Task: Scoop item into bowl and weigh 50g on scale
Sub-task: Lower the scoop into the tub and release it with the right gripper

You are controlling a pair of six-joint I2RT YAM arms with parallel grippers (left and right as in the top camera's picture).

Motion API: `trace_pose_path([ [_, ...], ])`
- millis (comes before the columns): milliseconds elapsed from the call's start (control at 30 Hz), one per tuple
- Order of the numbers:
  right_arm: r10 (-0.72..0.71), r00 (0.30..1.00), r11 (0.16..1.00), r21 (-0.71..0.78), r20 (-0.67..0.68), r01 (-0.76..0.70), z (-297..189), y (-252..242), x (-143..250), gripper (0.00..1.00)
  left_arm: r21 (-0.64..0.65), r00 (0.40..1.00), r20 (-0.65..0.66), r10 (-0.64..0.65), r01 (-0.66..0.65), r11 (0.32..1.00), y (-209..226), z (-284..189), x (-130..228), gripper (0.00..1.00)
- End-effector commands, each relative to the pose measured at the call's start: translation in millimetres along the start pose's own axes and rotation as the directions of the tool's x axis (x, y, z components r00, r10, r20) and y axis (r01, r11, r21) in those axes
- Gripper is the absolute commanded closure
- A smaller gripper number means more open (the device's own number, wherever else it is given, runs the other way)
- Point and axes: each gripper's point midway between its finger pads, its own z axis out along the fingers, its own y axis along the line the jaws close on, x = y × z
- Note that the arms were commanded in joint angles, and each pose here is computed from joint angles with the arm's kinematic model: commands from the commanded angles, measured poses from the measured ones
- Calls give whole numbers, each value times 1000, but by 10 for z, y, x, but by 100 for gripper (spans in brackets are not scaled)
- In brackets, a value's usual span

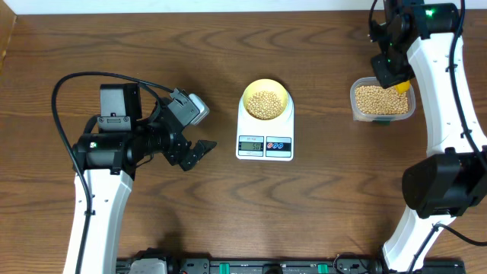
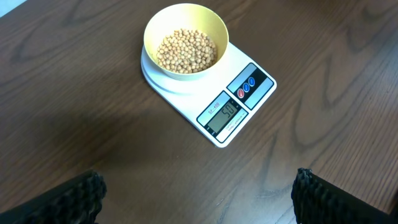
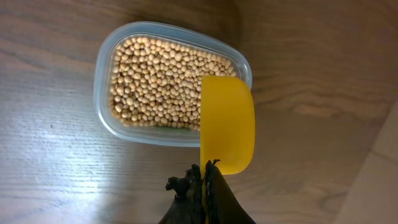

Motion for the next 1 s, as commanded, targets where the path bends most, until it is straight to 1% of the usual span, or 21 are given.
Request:
trace_pose_path([
  [0, 154, 988, 985, -73, 6, -153, -31, 21, 33, 99, 0, 1000, 9, 15, -15, 1000, 7, -15, -19, 2],
  [133, 273, 962, 909, -324, -6, -260, -29, 156, 4, 99, 0, 1000, 9, 15, -15, 1000, 7, -15, -19, 3],
  [200, 325, 946, 874, -378, -10, -304, -13, 105, -8, 99, 0, 1000, 9, 15, -15, 1000, 7, -15, -19, 2],
  [333, 436, 899, 811, -416, -39, -411, 104, -47, 4, 99, 0, 1000, 9, 15, -15, 1000, 7, -15, -19, 2],
  [367, 460, 886, 783, -446, -53, -433, 137, -52, 7, 99, 0, 1000, 9, 15, -15, 1000, 7, -15, -19, 3],
  [467, 498, 864, 719, -524, -71, -457, 214, -42, -11, 99, 0, 1000, 9, 15, -15, 1000, 7, -15, -19, 2],
  [567, 537, 840, 668, -567, -81, -482, 298, -60, -40, 99, 0, 1000, 9, 15, -15, 1000, 7, -15, -19, 2],
  [767, 630, 769, 558, -622, -113, -549, 470, -156, -78, 99, 0, 1000, 9, 15, -15, 1000, 7, -15, -19, 2],
  [967, 684, 709, 469, -642, -171, -607, 588, -276, 25, 99, 0, 1000, 9, 15, -15, 1000, 7, -15, -19, 2],
])
